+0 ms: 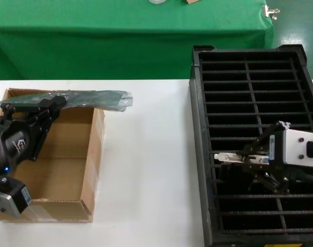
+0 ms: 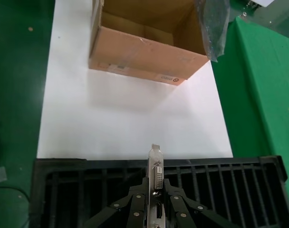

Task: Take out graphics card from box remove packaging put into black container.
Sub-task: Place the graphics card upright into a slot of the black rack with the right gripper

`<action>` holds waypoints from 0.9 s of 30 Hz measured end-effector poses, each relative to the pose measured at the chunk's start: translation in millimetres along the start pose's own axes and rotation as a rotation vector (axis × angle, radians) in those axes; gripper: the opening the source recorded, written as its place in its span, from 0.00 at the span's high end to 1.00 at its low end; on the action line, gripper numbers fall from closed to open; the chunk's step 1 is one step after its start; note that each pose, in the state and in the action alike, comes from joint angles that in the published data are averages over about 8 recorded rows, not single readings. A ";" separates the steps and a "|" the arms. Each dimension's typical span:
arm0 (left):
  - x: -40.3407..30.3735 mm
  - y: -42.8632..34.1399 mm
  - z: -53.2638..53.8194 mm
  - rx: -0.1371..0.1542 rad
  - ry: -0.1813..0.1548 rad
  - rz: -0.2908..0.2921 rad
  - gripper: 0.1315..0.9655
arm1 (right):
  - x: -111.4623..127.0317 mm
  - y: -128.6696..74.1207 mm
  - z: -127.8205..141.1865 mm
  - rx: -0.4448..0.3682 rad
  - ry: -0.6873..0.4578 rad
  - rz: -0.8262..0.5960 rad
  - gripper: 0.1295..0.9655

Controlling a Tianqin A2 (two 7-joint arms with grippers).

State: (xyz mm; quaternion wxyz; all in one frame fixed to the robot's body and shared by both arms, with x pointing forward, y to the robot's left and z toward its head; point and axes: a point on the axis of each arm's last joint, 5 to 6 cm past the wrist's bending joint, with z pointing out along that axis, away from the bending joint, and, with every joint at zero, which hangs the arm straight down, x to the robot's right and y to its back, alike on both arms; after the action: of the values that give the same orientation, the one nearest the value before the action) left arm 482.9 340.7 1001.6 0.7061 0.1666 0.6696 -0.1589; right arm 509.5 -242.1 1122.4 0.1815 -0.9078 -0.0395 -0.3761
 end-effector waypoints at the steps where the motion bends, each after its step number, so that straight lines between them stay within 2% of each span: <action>1: 0.0 0.0 0.0 0.000 0.000 0.000 0.99 | -0.6 1.0 -0.3 0.003 -0.004 0.007 0.93; 27: 0.0 0.0 0.0 0.000 0.000 0.000 0.99 | -22.2 36.2 4.7 0.046 0.041 0.069 0.93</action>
State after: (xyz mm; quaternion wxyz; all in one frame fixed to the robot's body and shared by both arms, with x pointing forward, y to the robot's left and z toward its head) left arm 482.9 340.7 1001.6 0.7061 0.1666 0.6696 -0.1589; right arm 504.3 -272.7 1093.0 0.2157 -0.8963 -0.0132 -0.3872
